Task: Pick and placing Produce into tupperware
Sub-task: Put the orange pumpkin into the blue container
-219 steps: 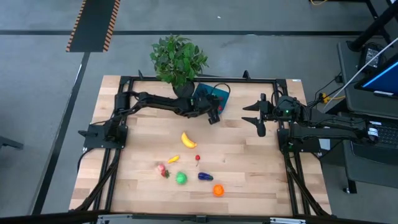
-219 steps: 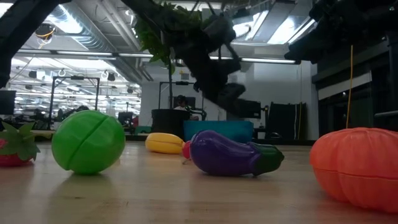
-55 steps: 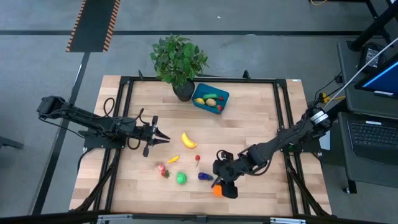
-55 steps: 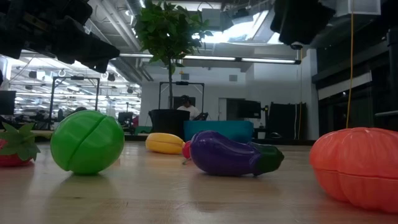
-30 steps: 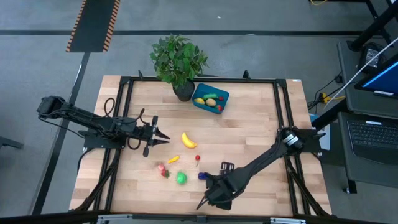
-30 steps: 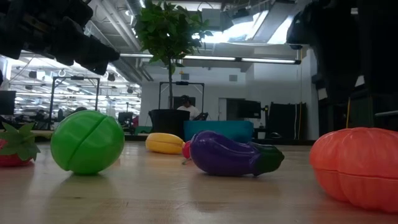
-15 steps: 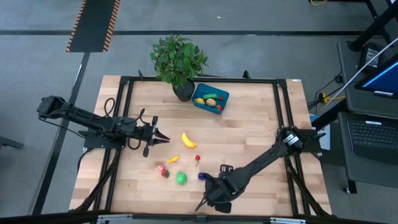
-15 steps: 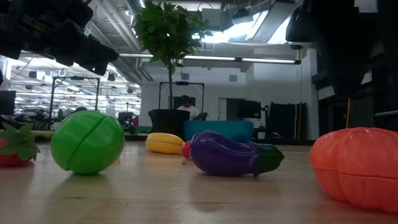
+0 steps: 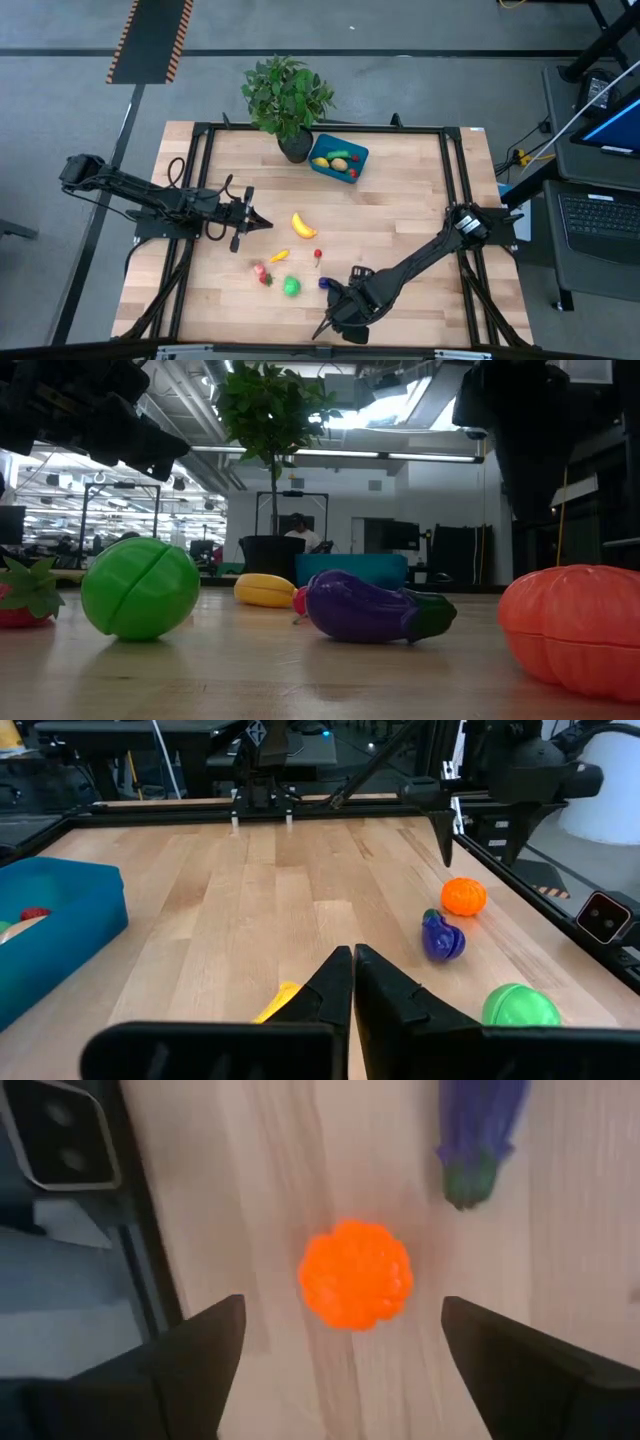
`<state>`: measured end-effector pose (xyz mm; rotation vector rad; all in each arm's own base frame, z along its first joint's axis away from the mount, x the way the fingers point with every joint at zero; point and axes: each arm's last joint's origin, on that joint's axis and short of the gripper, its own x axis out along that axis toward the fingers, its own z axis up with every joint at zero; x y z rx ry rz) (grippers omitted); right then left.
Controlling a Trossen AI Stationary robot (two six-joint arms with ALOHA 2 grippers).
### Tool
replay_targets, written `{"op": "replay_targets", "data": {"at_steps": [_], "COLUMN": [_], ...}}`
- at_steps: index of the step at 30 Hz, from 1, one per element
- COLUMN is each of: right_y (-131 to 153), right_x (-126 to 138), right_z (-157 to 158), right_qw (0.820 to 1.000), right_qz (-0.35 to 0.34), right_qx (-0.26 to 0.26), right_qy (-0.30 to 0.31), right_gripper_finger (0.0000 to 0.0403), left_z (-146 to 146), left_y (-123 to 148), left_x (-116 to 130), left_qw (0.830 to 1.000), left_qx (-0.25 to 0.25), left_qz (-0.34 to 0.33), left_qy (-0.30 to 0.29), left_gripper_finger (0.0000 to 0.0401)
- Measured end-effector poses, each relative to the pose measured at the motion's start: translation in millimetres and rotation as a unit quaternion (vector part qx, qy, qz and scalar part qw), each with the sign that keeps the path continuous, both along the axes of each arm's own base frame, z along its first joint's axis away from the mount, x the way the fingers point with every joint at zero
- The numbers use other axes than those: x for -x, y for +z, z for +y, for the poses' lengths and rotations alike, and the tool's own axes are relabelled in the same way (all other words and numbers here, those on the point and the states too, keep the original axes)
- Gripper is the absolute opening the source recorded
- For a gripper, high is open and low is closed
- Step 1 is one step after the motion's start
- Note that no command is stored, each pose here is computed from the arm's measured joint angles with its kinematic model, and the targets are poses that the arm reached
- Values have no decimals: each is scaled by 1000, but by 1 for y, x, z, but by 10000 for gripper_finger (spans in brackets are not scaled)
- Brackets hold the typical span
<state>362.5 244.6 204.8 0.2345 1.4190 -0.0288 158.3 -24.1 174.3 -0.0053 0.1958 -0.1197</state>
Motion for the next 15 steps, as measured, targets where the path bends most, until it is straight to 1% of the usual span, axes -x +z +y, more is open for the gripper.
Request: {"op": "replay_targets", "data": {"at_steps": [6,15], "right_y": [2,-1], "right_x": [-6,-5], "right_z": [4,4], "right_qw": [999,999], "right_qz": [-34,-30], "right_qx": [-24,-22], "right_qy": [-2,-8], "right_gripper_finger": [339,339], "left_z": [0,0], "left_y": [0,0], "left_x": [0,0], "left_qw": [1000,1000], "left_qx": [1,1], "left_qz": [0,0], "left_qy": [0,0], "left_gripper_finger": [2,25]}}
